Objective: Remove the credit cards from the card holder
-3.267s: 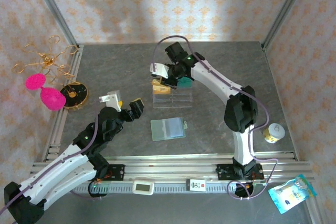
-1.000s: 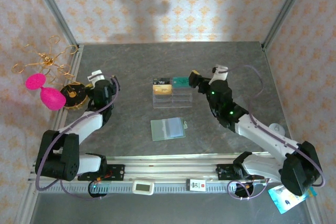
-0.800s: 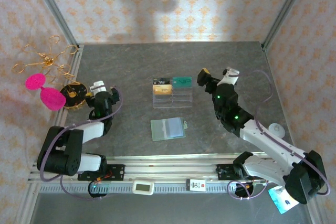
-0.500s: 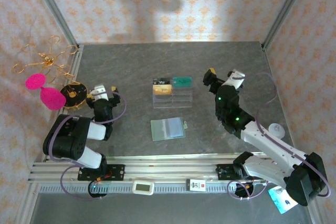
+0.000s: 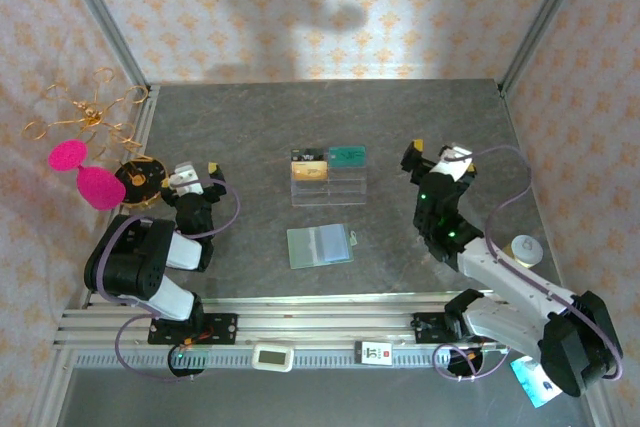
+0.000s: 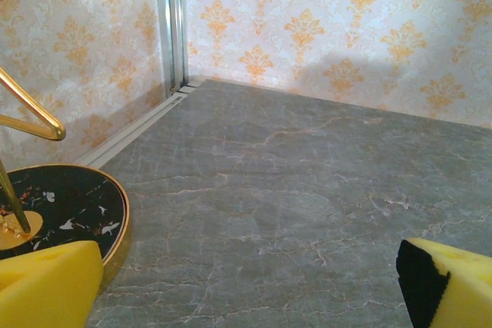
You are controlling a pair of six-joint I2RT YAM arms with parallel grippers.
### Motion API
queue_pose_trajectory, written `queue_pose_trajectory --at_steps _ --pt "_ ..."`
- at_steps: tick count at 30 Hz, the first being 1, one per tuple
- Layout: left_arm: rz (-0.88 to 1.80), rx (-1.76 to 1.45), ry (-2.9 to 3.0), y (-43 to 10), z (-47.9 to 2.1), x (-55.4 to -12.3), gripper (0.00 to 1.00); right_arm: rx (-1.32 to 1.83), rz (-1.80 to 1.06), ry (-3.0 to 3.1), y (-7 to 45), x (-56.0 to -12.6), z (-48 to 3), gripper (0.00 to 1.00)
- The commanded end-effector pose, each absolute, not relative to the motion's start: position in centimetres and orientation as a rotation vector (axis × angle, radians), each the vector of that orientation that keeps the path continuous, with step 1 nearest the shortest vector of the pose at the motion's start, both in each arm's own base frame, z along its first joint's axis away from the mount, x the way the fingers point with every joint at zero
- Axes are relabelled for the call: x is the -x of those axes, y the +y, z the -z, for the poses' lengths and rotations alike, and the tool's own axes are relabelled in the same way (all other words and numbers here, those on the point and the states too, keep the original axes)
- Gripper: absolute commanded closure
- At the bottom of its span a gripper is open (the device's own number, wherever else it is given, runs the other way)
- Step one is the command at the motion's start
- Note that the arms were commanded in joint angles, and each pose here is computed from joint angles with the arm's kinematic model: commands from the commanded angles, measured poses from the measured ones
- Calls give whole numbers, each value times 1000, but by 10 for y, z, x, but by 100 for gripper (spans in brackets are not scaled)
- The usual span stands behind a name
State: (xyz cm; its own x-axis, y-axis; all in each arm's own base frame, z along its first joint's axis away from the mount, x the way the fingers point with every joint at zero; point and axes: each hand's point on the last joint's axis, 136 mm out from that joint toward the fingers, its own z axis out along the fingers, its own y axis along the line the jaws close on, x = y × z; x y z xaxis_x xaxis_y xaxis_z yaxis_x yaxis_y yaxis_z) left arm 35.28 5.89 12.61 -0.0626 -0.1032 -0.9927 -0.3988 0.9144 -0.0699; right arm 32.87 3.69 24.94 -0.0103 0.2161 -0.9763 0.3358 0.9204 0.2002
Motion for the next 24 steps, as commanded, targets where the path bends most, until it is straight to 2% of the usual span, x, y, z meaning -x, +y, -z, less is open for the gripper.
queue_pose_trajectory --at_steps 1,9,24 --pt "-249 414 1583 62 -137 -355 1 -516 182 1525 -2 -324 -250 0" --pt "-250 414 1578 63 -138 -355 1 -581 279 1480 -68 -305 -203 0" --pt "-251 414 1580 63 -137 -355 1 -362 79 1565 -33 -353 -139 0"
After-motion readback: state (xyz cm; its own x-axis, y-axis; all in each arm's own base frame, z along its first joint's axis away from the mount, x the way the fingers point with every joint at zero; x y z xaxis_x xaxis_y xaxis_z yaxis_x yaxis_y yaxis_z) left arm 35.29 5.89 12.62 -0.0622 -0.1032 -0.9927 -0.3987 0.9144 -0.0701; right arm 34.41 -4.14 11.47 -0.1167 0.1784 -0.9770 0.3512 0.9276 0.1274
